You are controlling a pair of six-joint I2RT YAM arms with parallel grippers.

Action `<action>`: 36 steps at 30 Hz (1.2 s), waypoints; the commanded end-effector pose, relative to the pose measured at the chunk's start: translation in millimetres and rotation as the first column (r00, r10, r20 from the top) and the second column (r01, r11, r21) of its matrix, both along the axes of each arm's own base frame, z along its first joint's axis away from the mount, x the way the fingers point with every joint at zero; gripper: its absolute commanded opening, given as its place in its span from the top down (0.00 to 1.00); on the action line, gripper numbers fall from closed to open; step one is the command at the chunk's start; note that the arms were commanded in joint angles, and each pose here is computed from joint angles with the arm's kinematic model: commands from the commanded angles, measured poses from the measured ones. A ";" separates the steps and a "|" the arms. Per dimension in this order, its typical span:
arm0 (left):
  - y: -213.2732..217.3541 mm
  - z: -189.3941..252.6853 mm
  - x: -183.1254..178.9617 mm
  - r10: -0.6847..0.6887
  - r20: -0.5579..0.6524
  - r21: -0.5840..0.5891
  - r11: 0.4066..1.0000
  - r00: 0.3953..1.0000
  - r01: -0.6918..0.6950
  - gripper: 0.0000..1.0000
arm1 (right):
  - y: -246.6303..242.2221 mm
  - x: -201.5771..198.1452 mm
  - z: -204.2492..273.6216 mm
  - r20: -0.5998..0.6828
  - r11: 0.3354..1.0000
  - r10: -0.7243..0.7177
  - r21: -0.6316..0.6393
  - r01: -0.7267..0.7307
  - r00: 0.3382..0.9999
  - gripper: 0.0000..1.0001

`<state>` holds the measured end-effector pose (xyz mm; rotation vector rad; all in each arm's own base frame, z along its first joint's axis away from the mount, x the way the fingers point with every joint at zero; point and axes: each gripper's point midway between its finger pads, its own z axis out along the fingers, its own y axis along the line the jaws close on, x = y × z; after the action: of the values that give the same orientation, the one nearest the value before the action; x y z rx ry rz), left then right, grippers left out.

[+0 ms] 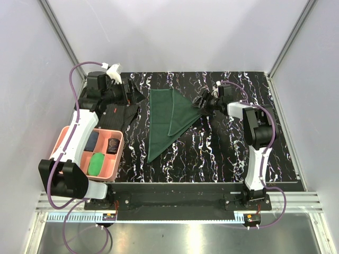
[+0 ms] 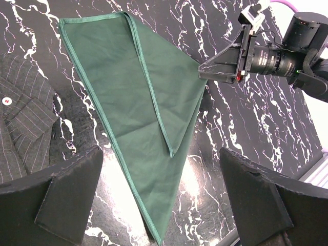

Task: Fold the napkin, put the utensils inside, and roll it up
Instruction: Fold the napkin

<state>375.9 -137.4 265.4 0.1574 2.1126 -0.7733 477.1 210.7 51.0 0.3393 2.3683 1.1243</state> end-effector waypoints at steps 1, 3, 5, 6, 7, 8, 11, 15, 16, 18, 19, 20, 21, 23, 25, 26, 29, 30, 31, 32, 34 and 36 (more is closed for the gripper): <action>-4.8 7.7 1.6 -0.015 0.046 -0.022 1.000 0.999 0.016 0.01 | -1.6 9.3 12.8 0.064 1.000 0.031 -0.009 -0.030 0.997 0.31; -6.0 5.9 1.9 -0.016 0.043 -0.020 1.000 0.999 0.017 0.01 | 4.5 6.7 28.2 0.102 0.996 0.083 0.015 -0.085 0.991 0.31; -7.1 3.0 2.8 -0.018 0.036 -0.018 1.000 0.999 0.019 0.01 | 5.3 4.4 48.1 0.146 0.994 0.106 0.017 -0.109 0.984 0.31; -6.9 2.7 2.8 -0.017 0.034 -0.017 1.000 0.999 0.017 0.01 | 4.0 3.7 52.4 0.168 0.992 0.120 0.002 -0.122 0.978 0.30; -7.0 1.5 3.2 -0.016 0.030 -0.018 1.000 0.999 0.016 0.01 | 0.8 4.5 57.1 0.183 0.992 0.123 -0.006 -0.124 0.975 0.30; -7.0 1.5 3.2 -0.016 0.030 -0.018 1.000 0.999 0.016 0.01 | -2.3 4.6 63.7 0.190 0.992 0.124 -0.016 -0.123 0.974 0.30; -6.6 0.4 3.8 -0.013 0.029 -0.016 1.000 1.000 0.014 0.01 | -20.5 10.7 58.3 0.189 0.993 0.114 -0.053 -0.106 0.975 0.30; -5.5 -1.8 5.0 -0.008 0.026 -0.010 1.000 1.000 0.008 0.01 | -42.1 17.7 44.4 0.169 0.995 0.086 -0.055 -0.077 0.982 0.30; -5.9 -2.4 5.1 -0.008 0.025 -0.009 1.000 1.000 0.008 0.01 | -44.8 18.6 41.4 0.164 0.996 0.083 -0.054 -0.075 0.983 0.31; -5.9 -3.2 5.1 -0.008 0.021 -0.010 1.000 1.000 0.008 0.01 | -47.4 20.9 29.7 0.142 0.996 0.086 -0.045 -0.080 0.986 0.32; -6.0 -4.8 5.6 -0.008 0.018 -0.010 1.000 1.000 0.008 0.01 | -47.2 20.8 26.2 0.135 0.996 0.090 -0.040 -0.085 0.987 0.35; -6.4 -5.4 5.8 -0.008 0.016 -0.009 1.000 1.000 0.008 0.01 | -46.5 20.6 19.4 0.120 0.995 0.093 -0.034 -0.089 0.988 0.37; -6.2 -5.2 5.5 -0.006 0.016 -0.008 1.000 1.000 0.007 0.01 | -46.6 16.3 13.0 0.087 0.995 0.094 -0.033 -0.092 0.992 0.39; -5.7 -6.5 6.3 -0.004 0.015 -0.005 1.000 1.000 0.005 0.01 | -46.7 14.5 4.5 0.068 0.995 0.094 -0.032 -0.092 0.993 0.44; -5.9 -7.3 6.2 -0.003 0.013 -0.003 1.000 1.000 0.003 0.01 | -47.1 13.8 -3.5 0.052 0.995 0.095 -0.030 -0.094 0.994 0.47; -6.2 -6.6 6.2 -0.004 0.014 -0.005 1.000 1.000 0.004 0.01 | -46.1 13.2 -6.3 0.042 0.995 0.096 -0.027 -0.095 0.995 0.50; -6.4 -7.5 6.3 -0.005 0.012 -0.006 1.000 1.000 0.005 0.01 | -45.1 12.7 -16.2 0.016 0.995 0.100 -0.012 -0.099 0.995 0.54; -6.2 -6.9 6.6 -0.004 0.014 -0.005 1.000 1.000 0.004 0.01 | -44.5 12.1 -18.1 0.009 0.995 0.101 -0.007 -0.101 0.995 0.55; -6.2 -7.8 6.2 -0.004 0.011 -0.005 1.000 1.000 0.004 0.01 | -43.3 11.3 -20.7 0.002 0.994 0.105 -0.002 -0.105 0.994 0.55; -6.2 -7.2 6.4 -0.004 0.012 -0.005 1.000 1.000 0.004 0.01 | -43.8 11.2 -22.0 -0.005 0.995 0.100 0.001 -0.100 0.995 0.57; -6.0 -8.4 6.6 -0.003 0.009 -0.004 1.000 1.000 0.003 0.01 | -44.4 10.2 -24.7 -0.011 0.995 0.097 -0.002 -0.097 0.995 0.59; -5.9 -7.8 6.9 -0.001 0.010 -0.005 1.000 1.000 0.001 0.01 | -44.2 9.5 -26.1 -0.015 0.996 0.094 -0.005 -0.095 0.995 0.64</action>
<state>375.4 -141.6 249.0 0.1545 2.1464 -0.7800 484.6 162.2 25.9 0.2533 2.4187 1.1555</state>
